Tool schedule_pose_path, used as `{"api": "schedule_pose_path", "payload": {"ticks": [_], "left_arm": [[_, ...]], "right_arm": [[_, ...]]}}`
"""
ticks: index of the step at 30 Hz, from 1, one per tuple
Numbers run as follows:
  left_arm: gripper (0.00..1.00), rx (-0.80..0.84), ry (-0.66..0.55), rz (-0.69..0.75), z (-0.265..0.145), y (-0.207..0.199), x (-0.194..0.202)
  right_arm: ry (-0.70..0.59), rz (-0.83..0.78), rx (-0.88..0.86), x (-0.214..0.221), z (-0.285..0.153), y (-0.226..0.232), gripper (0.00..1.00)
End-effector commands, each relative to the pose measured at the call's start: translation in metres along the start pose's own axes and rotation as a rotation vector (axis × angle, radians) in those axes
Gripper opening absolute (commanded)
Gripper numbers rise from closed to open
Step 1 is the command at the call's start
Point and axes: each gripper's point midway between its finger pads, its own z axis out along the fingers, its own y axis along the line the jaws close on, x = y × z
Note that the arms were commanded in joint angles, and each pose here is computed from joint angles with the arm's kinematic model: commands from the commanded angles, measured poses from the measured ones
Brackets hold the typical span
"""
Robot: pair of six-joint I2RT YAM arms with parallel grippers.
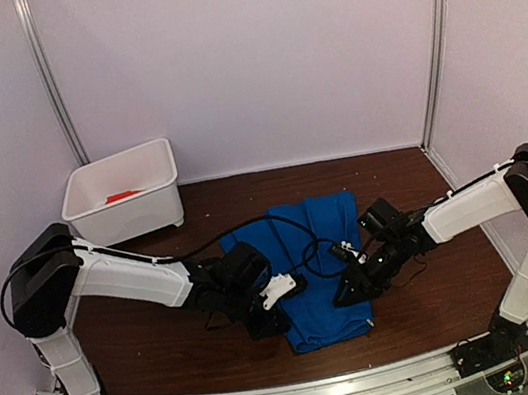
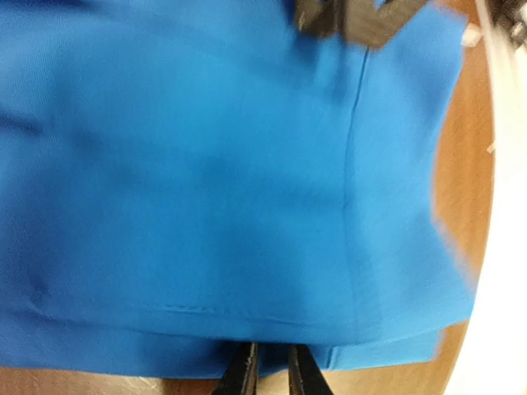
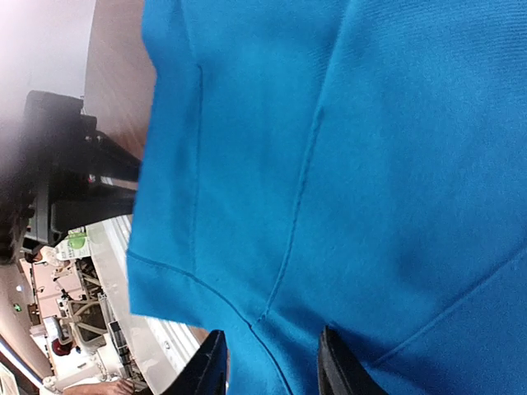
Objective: Fold and stack the mixed laundry pile
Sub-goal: Smooth out the rectangle-folded skirt at the center of the board, then pick up the rectangle-folded skirt from the center of the board.
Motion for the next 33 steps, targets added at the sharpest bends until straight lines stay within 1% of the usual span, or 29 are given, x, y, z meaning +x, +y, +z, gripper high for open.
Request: {"api": "schedule_pose_path", "payload": {"ticks": [1,3,4,6,7,8,10,11,12,15,20,23,25,29,33], "left_arm": [[0.18,-0.112,0.039,0.064,-0.001,0.02,0.02],[0.26,-0.156,-0.082,0.14,-0.03,0.017,0.001],[0.32,-0.187,-0.16,0.172,-0.047,0.016,-0.008],[0.47,-0.246,-0.29,0.25,-0.078,0.013,-0.019],[0.58,-0.269,-0.331,0.303,-0.091,0.01,-0.021],[0.72,-0.296,-0.347,0.347,-0.099,0.008,-0.019],[0.86,-0.342,-0.336,0.424,-0.109,0.008,-0.01],[0.96,-0.358,-0.313,0.462,-0.109,0.008,-0.004],[0.97,-0.391,-0.29,0.499,-0.11,0.01,0.0],[0.98,-0.439,-0.235,0.624,-0.107,0.008,0.005],[0.98,-0.454,-0.135,0.834,-0.082,-0.007,0.004],[0.98,-0.46,-0.079,0.909,-0.062,-0.015,0.002],[0.98,-0.507,-0.061,0.944,-0.051,-0.016,-0.003],[0.98,-0.589,-0.062,0.989,-0.033,-0.018,-0.015],[0.97,-0.619,-0.069,1.065,-0.019,-0.025,-0.02]], "right_arm": [[0.007,0.011,-0.055,-0.01,0.018,-0.004,0.37],[0.025,0.014,-0.07,-0.014,0.023,-0.004,0.37],[0.031,0.009,-0.083,-0.015,0.024,-0.001,0.37],[0.035,-0.009,-0.112,-0.019,0.021,0.008,0.37],[0.033,-0.023,-0.122,-0.022,0.019,0.014,0.37],[0.034,-0.038,-0.128,-0.025,0.015,0.019,0.37],[0.036,-0.066,-0.132,-0.03,0.008,0.028,0.39],[0.036,-0.077,-0.13,-0.032,0.005,0.032,0.39],[0.03,-0.085,-0.128,-0.035,0.002,0.034,0.4],[0.006,-0.072,-0.146,-0.048,-0.003,0.033,0.4],[-0.009,-0.031,-0.173,-0.062,-0.006,0.027,0.4],[0.011,-0.018,-0.182,-0.062,-0.003,0.025,0.4],[0.027,-0.007,-0.185,-0.061,0.001,0.022,0.39],[0.045,0.009,-0.187,-0.058,0.008,0.015,0.39],[0.068,0.031,-0.177,-0.052,0.018,0.003,0.38]]}}
